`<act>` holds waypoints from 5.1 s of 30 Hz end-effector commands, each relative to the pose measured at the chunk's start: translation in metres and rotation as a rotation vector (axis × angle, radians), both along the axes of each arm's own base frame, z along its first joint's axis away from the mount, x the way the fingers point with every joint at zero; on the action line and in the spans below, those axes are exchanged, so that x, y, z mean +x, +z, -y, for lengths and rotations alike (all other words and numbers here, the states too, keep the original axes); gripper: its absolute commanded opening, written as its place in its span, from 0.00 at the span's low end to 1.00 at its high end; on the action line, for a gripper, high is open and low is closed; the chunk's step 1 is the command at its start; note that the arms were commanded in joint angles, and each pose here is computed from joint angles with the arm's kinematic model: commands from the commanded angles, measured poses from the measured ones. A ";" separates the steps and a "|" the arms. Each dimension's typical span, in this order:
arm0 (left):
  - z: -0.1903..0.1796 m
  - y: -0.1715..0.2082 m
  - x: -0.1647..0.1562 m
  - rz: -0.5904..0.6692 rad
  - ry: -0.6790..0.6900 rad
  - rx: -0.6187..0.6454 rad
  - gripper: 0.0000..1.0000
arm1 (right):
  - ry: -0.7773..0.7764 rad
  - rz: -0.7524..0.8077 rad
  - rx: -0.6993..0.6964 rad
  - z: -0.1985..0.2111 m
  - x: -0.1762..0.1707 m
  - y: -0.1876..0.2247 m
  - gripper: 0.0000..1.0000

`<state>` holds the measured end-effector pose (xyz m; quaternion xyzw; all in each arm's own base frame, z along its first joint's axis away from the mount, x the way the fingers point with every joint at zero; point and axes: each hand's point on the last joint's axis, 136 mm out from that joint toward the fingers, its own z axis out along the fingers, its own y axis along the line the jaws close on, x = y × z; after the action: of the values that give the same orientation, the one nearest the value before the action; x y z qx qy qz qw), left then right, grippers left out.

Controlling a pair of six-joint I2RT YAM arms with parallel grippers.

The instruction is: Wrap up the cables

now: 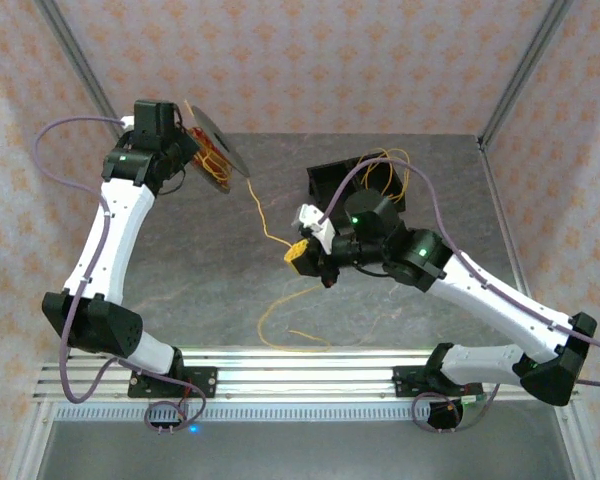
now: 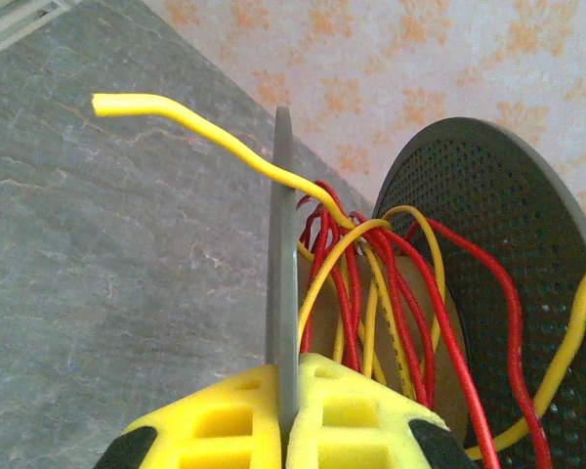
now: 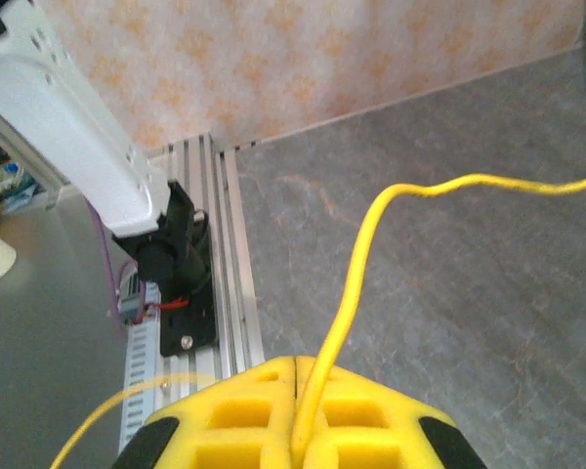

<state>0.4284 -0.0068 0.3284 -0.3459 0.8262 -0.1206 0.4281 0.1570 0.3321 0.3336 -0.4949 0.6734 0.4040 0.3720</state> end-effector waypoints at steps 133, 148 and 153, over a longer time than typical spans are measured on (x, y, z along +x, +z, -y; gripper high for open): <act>0.130 0.018 -0.108 0.184 -0.874 0.287 0.00 | -0.964 -0.673 0.224 0.069 0.330 -0.031 0.99; 0.117 0.039 -0.123 0.204 -0.815 0.299 0.00 | -1.061 -0.529 0.180 0.177 0.270 -0.009 0.97; 0.113 0.040 -0.119 0.189 -0.769 0.279 0.00 | -0.869 -0.541 0.224 0.156 0.213 0.002 0.78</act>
<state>0.3073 -0.1212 0.3200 0.0824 0.8944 -0.1715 0.4048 0.4024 0.1526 0.3235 0.0639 0.8580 0.3432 0.3769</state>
